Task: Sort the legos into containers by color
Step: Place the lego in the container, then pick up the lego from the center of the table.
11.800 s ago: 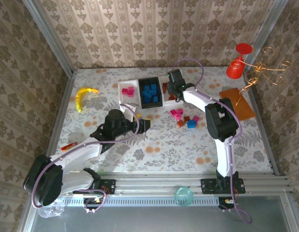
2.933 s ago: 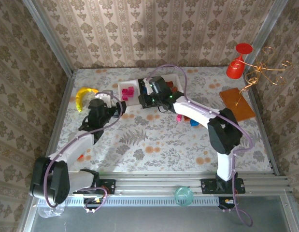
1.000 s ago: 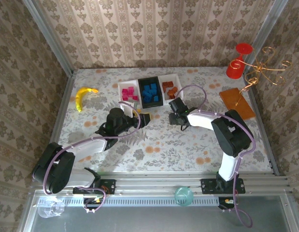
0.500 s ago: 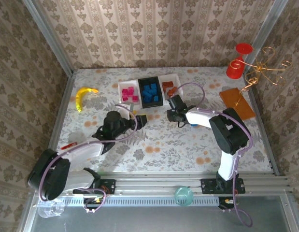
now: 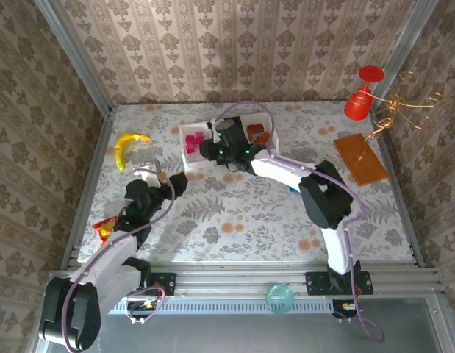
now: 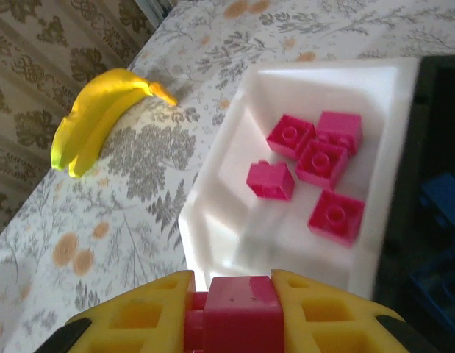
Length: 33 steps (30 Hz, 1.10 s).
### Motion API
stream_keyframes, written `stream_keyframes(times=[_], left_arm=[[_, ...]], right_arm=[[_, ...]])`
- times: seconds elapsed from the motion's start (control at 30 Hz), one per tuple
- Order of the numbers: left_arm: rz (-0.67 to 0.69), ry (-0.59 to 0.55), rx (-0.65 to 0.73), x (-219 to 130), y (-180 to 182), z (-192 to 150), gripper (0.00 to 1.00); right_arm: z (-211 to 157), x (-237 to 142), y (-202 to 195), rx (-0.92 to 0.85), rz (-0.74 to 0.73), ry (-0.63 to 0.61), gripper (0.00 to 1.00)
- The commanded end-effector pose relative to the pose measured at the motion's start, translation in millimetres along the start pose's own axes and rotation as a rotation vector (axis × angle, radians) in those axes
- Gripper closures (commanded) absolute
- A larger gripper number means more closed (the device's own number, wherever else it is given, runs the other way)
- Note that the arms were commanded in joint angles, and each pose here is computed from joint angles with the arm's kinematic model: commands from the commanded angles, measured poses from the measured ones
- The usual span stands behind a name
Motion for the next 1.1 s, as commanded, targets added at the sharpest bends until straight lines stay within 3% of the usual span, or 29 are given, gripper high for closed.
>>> stream_keyframes(times=[0.0, 0.1, 0.27, 0.4, 0.53, 0.63, 0.87, 1.07], left_arm=[[0.001, 0.040, -0.041, -2.2, 0.2, -1.3, 0.18], [-0.021, 0.047, -0.046, -3.3, -4.3, 0.8, 0.18], [-0.042, 0.059, -0.050, -4.0, -7.2, -0.3, 0.18], [-0.067, 0.061, -0.064, -2.7, -11.4, 0.5, 0.18], [-0.127, 0.048, -0.063, 0.1, -25.6, 0.7, 0.19], [-0.188, 0.067, -0.023, 6.0, -45.9, -3.3, 0.19], [-0.324, 0.156, 0.107, 27.3, -98.7, -24.7, 0.19], [-0.449, 0.222, 0.162, 46.0, -135.5, -42.5, 0.19]], right_arm=[[-1.9, 28.8, 0.8, 0.017, 0.010, 0.023, 0.71], [0.3, 50.7, -2.3, 0.007, -0.011, 0.033, 0.68], [10.3, 63.6, -2.9, 0.020, -0.001, 0.043, 0.56], [26.5, 41.3, -2.3, 0.001, -0.004, 0.024, 0.52], [27.8, -5.9, -16.0, -0.018, -0.055, 0.015, 0.46], [7.8, -51.5, -43.6, -0.012, -0.140, 0.040, 0.41], [-81.0, -158.4, -130.7, 0.095, -0.460, 0.212, 0.31], [-136.5, -200.0, -172.2, 0.187, -0.627, 0.305, 0.23]])
Point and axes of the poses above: each hand's point on the last joint's axis, 136 mm out from that joint toward the fingers, its own x axis out along the fingers, its own y axis along the line the jaws close on, z = x × y, the point moved 5 cm from there along -x, back along the fingers, and after that the axes turned 6 degrees about -x, right-handed, at the moved point
